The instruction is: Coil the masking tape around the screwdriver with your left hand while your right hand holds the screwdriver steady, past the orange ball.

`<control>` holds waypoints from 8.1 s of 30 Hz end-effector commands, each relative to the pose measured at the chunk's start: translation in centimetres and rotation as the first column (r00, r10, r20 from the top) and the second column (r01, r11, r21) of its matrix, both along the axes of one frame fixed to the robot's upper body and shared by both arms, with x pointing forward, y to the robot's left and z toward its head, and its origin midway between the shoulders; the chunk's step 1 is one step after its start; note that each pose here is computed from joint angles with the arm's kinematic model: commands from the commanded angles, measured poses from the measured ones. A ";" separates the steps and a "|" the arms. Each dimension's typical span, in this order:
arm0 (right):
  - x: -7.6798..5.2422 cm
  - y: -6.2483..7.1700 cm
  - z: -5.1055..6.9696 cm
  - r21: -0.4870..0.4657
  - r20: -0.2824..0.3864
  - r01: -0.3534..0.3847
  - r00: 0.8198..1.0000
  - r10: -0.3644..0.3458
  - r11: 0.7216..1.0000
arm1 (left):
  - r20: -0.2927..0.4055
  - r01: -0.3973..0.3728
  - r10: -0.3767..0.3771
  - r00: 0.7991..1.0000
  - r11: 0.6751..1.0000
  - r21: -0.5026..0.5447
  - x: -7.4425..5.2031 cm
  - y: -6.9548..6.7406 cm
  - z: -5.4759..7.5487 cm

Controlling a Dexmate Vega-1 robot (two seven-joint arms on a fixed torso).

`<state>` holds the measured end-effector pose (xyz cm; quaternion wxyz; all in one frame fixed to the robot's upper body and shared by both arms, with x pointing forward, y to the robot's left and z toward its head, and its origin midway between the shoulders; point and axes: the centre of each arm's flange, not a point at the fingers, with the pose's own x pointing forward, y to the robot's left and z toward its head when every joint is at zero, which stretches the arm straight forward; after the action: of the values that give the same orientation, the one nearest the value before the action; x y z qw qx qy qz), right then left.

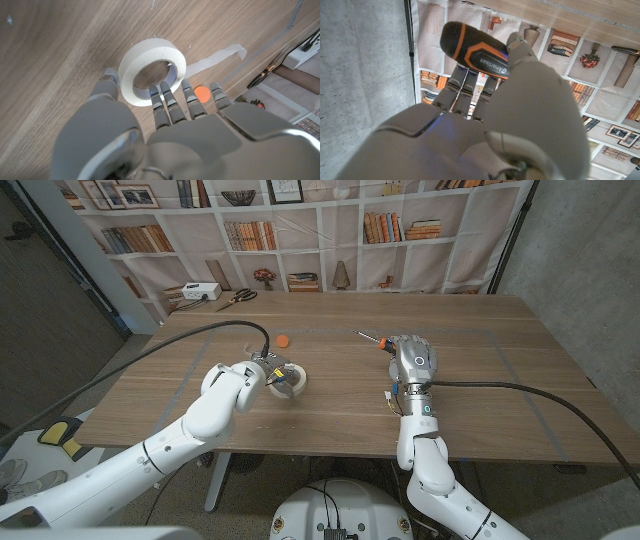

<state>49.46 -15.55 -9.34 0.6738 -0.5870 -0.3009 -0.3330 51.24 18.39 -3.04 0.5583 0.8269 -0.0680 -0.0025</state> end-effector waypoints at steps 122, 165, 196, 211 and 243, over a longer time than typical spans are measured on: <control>2.1 5.3 4.0 -0.139 -0.010 -0.238 0.971 0.239 0.961 | 0.563 0.719 -0.462 0.685 0.303 -0.625 0.3 0.5 12.7; 3.7 7.4 6.2 -0.205 0.021 -0.291 0.953 0.302 0.934 | 0.385 0.627 -0.670 0.634 0.153 -0.764 -1.3 0.0 11.9; 6.0 3.7 6.7 -0.113 0.004 -0.179 0.984 0.181 0.977 | 0.434 0.658 -0.593 0.679 0.229 -0.717 -3.4 0.4 12.2; 5.8 3.0 7.3 -0.088 0.053 -0.190 0.979 0.196 0.978 | 0.276 0.557 -0.635 0.722 0.297 -0.775 -2.2 0.1 12.1; 5.2 0.9 8.8 0.160 0.257 -0.364 0.913 0.317 0.917 | 0.046 0.378 -0.677 0.734 0.352 -0.856 2.1 -1.5 9.6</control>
<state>54.87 -13.72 -0.76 0.6931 -0.5008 -0.4130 -0.3133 52.48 17.04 6.79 0.8446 0.3773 -0.2607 -0.2763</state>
